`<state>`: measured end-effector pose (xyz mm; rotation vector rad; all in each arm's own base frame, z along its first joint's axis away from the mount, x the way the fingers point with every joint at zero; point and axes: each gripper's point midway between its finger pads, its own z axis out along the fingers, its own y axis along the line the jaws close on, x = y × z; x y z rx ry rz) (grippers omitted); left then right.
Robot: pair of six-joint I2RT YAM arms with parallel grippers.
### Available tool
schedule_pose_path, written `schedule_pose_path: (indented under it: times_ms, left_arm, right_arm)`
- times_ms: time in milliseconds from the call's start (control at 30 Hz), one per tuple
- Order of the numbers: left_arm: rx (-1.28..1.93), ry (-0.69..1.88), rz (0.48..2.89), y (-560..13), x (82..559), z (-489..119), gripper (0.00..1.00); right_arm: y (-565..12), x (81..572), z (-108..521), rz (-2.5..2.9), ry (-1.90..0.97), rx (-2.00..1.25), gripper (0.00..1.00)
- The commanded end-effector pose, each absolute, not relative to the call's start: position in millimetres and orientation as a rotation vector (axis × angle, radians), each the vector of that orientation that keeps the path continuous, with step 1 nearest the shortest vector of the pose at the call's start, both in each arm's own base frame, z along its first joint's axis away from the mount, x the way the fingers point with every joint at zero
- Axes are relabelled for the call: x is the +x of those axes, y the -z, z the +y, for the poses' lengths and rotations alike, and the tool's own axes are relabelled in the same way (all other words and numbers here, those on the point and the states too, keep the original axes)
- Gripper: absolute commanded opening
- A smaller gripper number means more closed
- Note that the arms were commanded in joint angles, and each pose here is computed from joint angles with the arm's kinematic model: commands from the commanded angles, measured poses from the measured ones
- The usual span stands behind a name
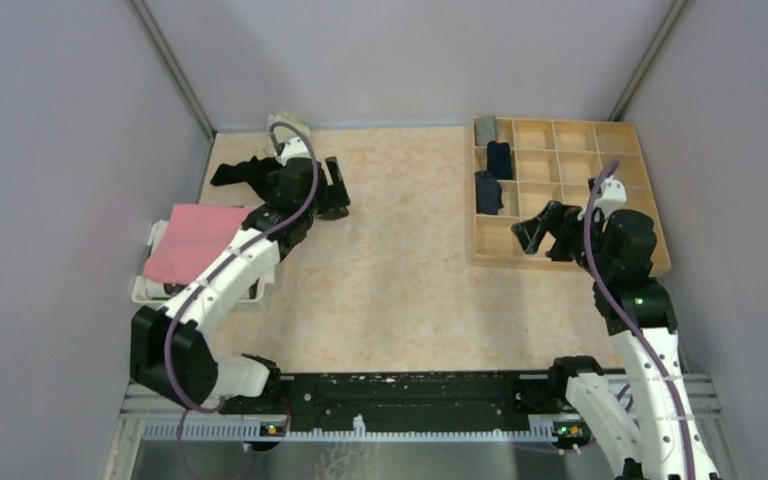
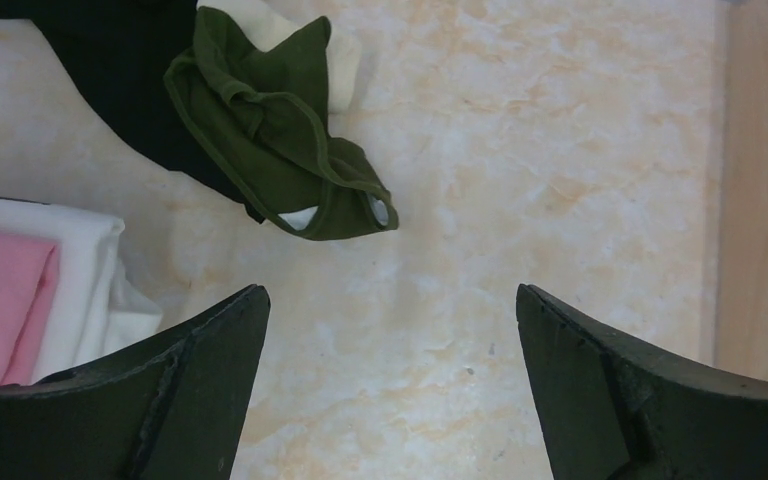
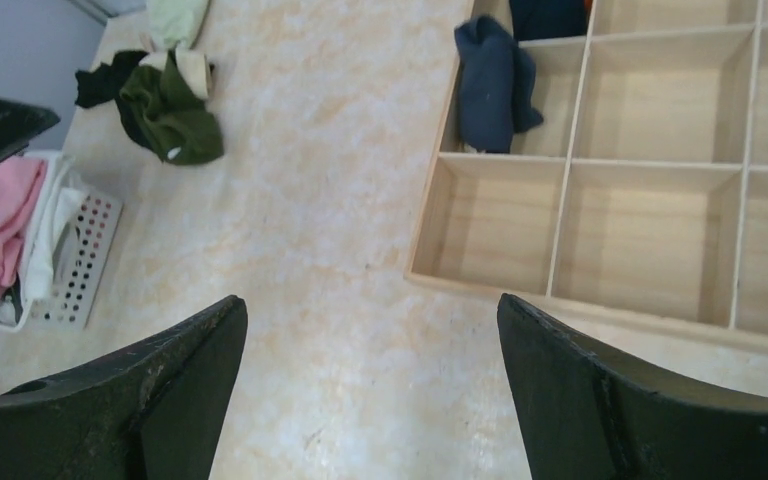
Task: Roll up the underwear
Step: Move the underwear to the center of the board.
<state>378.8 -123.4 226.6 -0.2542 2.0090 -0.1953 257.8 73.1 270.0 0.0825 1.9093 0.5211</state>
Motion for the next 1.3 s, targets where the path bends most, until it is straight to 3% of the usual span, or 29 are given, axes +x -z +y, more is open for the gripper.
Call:
schedule_pose_path:
  times_ms: [0,300,733,967,1200,1267]
  left_arm:
    - [-0.303,0.092,2.038,-211.8,405.9,-106.5,0.99]
    - [-0.397,0.010,2.084,-160.6,463.6,-96.6,0.93]
    - [-0.460,-0.097,2.117,-108.3,509.9,-88.4,0.68]
    - [-0.474,-0.126,2.118,-100.0,511.9,-77.5,0.46]
    - [-0.432,-0.080,2.072,-122.4,516.2,-81.5,0.05]
    - [-0.417,-0.060,2.047,-138.1,515.7,-82.4,0.00]
  right_arm:
    - [-250.5,240.6,82.3,1.979,-0.582,0.059,0.91]
    - [-224.4,233.4,84.5,2.054,-0.594,0.049,0.91]
    - [-216.0,232.9,85.1,2.074,-0.595,0.042,0.91]
    - [-214.3,233.9,85.7,2.075,-0.598,0.038,0.91]
    - [-214.1,234.3,86.7,2.068,-0.606,0.038,0.91]
    - [-215.0,234.2,87.5,2.063,-0.612,0.038,0.91]
